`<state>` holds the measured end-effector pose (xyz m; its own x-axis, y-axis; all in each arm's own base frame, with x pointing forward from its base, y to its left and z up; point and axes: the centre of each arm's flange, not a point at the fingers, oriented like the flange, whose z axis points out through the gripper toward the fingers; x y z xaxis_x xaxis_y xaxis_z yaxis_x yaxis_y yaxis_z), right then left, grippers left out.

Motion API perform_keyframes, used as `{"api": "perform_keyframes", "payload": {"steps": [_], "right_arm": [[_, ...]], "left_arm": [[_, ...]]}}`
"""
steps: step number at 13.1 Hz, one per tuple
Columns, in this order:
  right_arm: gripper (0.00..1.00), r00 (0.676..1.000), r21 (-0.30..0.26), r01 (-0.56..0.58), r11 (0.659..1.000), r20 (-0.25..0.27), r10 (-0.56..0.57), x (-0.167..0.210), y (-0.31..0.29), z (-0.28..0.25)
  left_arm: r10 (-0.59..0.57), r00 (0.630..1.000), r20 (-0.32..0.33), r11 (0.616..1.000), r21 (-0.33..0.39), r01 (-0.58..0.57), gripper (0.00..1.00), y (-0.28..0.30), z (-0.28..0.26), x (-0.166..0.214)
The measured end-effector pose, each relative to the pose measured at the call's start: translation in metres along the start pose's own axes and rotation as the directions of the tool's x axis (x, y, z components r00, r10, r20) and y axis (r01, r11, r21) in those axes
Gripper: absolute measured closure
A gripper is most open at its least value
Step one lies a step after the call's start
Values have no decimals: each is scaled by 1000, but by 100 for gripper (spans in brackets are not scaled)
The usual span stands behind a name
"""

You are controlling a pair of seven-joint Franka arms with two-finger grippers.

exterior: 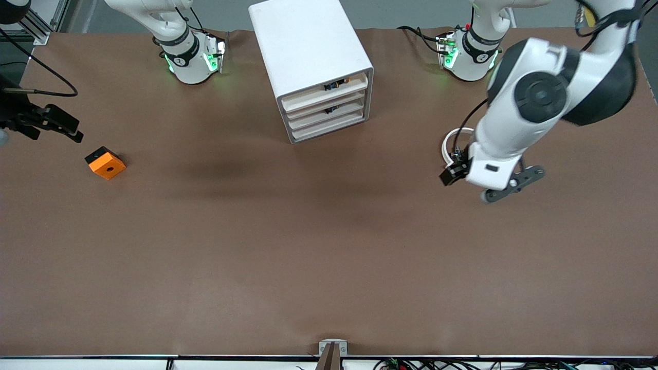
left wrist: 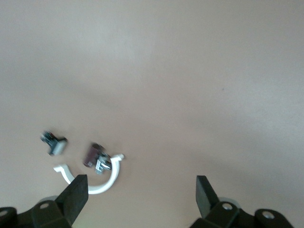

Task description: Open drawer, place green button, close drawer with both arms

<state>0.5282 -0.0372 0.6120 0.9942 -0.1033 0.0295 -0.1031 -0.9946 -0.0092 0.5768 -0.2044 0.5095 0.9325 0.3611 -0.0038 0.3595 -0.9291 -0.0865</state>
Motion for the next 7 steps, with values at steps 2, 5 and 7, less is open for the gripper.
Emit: {"api": "perform_keyframes", "payload": {"steps": [2, 5, 7], "right_arm": [[0, 1000, 12, -10, 1000, 1, 10, 0, 4, 0], [0, 1000, 29, -23, 999, 2, 23, 0, 8, 1], [0, 1000, 31, -25, 999, 3, 25, 0, 9, 1]], "left_arm": [[109, 993, -43, 994, -5, -109, 0, -21, -27, 3], [228, 968, -108, 973, 6, -229, 0, -75, -65, 18], [295, 949, -108, 955, 11, -295, 0, -124, -92, 22]]}}
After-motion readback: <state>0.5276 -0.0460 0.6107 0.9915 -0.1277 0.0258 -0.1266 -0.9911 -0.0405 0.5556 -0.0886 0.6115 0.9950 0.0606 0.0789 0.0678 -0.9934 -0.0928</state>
